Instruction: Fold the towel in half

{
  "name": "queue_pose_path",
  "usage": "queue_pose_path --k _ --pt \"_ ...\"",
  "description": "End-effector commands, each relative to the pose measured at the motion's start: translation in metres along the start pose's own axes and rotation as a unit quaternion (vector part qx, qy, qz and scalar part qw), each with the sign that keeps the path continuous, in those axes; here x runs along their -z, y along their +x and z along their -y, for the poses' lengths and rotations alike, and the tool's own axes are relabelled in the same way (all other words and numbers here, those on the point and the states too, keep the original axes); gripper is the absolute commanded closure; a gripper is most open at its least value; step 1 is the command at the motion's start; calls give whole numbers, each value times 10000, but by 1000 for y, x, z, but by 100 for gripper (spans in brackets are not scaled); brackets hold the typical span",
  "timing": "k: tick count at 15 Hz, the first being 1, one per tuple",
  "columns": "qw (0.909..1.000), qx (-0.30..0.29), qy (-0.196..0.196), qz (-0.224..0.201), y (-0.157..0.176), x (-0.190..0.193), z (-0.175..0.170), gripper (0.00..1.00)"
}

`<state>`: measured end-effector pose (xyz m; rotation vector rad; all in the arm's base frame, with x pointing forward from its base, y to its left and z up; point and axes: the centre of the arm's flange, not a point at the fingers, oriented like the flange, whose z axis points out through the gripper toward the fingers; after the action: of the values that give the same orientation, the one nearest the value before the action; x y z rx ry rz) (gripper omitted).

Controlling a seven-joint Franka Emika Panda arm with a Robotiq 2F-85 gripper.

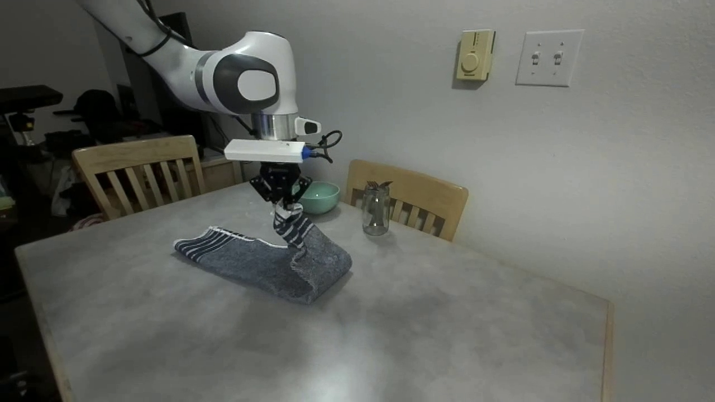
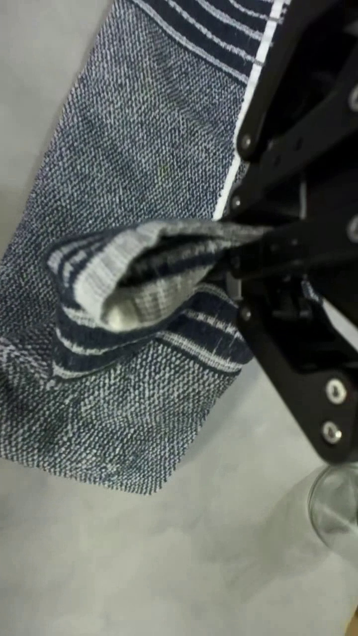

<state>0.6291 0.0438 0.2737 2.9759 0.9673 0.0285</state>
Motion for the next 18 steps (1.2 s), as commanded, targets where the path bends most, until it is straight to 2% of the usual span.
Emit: queue_pose_path --k 1,7,11,15,18 --pt "9984 470 -172 276 21 0 29 98" --pt "9945 828 -564 304 61 6 76 98" --pt "9955 724 -564 250 84 8 104 98" --pt "9955 703 -578 280 96 7 128 98" --pt "9945 804 -483 456 86 4 139 98"
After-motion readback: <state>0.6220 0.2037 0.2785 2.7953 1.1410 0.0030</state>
